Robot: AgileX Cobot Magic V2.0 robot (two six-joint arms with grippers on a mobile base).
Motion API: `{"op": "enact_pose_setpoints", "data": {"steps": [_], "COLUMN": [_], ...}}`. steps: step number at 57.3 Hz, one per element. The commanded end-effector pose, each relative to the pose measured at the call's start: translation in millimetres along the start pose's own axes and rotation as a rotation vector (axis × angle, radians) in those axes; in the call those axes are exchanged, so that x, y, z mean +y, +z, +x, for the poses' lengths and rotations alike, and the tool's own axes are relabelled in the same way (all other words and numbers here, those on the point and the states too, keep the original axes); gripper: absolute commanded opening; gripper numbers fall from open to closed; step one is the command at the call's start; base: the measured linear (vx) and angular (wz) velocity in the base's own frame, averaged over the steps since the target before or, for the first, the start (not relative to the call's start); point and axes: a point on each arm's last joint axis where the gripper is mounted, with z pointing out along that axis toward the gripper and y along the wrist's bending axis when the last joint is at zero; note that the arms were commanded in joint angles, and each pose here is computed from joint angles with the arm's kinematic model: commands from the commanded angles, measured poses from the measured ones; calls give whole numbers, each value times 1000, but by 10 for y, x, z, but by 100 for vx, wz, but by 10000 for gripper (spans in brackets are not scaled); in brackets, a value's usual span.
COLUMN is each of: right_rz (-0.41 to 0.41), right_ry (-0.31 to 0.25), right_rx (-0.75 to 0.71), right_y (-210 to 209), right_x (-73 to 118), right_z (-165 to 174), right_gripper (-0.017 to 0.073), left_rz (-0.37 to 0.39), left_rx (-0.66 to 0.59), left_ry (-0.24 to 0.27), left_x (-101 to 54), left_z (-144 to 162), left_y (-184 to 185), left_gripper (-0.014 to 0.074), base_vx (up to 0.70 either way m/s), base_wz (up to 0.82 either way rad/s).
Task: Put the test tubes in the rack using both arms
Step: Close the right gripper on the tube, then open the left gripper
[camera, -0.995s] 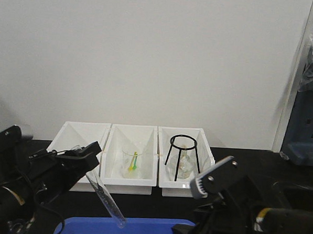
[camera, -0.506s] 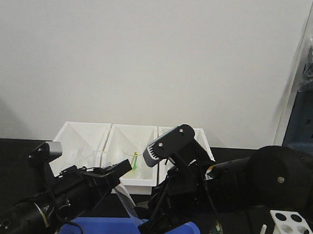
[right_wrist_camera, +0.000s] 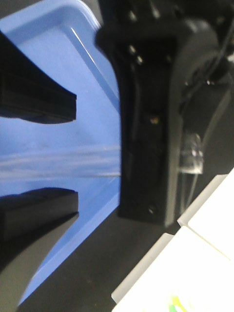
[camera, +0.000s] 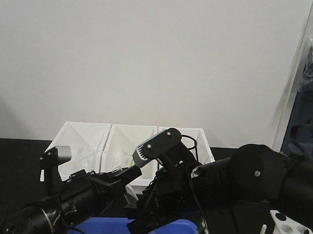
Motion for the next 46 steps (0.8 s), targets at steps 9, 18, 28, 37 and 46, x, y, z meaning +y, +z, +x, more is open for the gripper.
{"op": "enact_pose_setpoints", "data": {"steps": [9,18,28,37,46], "right_rz": [29,33,35,41,33], "right_ry": [20,24,24,40,58], "right_rx": [-103,-101,-103,-125,-126], "right_y": [-63,-14,-11,-14,5], "right_x": [-32,-46,-49,-56,-53], "right_z": [-165,-154,-155,-174,-173], "right_gripper": [386,386,386,386,384], "left_rz": [158,167,171,190,203], "left_rx": [-55,-37,-39,-49,-56], "left_ry": [1,20,20,20,19], "left_x": [-258,-266,-270,-287,-299], "left_z": [-168,-151,-153,-161,-167], "left_y": [-14,-15,-15,-19,-21], "left_gripper": [-5,-5,-5,-5,-5], "base_vx": [0,0,0,0,0], "base_wz": [0,0,0,0,0]}}
